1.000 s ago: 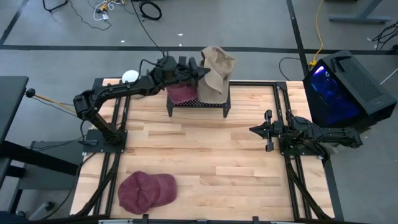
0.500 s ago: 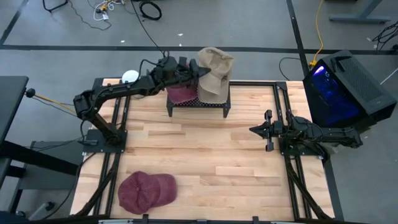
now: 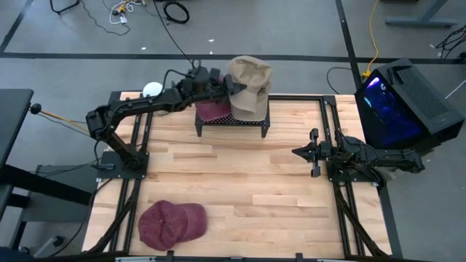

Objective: Pick & Place hat
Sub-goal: Stack the brown cap on the brown cap on the shelf

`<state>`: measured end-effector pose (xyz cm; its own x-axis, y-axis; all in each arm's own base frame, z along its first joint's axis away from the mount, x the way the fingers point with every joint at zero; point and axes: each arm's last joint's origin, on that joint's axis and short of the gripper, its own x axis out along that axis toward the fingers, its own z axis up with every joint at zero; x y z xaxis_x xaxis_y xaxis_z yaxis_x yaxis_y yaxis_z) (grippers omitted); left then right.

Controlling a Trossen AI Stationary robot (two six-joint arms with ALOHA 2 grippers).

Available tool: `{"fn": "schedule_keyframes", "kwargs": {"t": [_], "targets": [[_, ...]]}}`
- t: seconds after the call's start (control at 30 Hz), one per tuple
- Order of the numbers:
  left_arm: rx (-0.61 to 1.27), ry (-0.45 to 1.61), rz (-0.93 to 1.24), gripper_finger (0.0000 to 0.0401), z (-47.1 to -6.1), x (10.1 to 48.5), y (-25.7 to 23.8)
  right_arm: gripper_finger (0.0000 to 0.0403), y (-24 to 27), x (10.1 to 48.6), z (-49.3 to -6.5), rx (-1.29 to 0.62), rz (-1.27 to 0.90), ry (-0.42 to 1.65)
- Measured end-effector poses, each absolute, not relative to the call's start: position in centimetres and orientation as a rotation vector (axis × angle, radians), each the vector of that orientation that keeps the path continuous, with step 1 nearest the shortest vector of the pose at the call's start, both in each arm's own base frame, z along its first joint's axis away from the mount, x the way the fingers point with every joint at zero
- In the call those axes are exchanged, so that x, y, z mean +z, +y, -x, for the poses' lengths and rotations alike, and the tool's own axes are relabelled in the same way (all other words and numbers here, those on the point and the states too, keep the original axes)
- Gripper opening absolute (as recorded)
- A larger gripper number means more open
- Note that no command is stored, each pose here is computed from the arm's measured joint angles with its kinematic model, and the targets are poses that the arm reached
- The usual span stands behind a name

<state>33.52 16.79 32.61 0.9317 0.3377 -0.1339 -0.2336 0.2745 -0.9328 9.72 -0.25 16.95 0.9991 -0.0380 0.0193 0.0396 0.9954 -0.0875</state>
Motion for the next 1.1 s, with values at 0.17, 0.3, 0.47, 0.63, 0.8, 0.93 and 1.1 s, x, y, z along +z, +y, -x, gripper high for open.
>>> {"fn": "schedule_keyframes", "kwargs": {"t": [0.17,0.3,0.47,0.63,0.8,0.93,1.1], "targets": [[0.398,-0.057,1.229,0.0186,-33.5,32.3,16.7,0.001,-0.2,17.0,-9.7,-0.039,0.088,-0.018],[0.37,-0.058,1.228,0.0185,-33.5,32.4,16.7,0.001,-0.3,17.0,-9.7,-0.039,0.088,-0.018],[0.311,-0.083,1.216,0.0165,-33.6,32.9,16.7,0.001,-0.3,17.0,-9.7,-0.039,0.088,-0.018],[0.277,-0.099,1.208,0.0118,-33.6,33.2,16.6,0.001,-0.3,17.0,-9.7,-0.039,0.088,-0.018],[0.271,-0.107,1.204,0.0067,-33.6,33.3,16.6,0.001,-0.3,17.0,-9.7,-0.039,0.088,-0.018],[0.256,-0.126,1.191,0.0035,-33.7,33.5,16.6,0.001,-0.3,17.0,-9.7,-0.039,0.088,-0.018],[0.187,-0.181,1.142,0.0012,-33.7,34.4,16.5,0.001,-0.3,17.0,-9.7,-0.039,0.088,-0.018]]}}
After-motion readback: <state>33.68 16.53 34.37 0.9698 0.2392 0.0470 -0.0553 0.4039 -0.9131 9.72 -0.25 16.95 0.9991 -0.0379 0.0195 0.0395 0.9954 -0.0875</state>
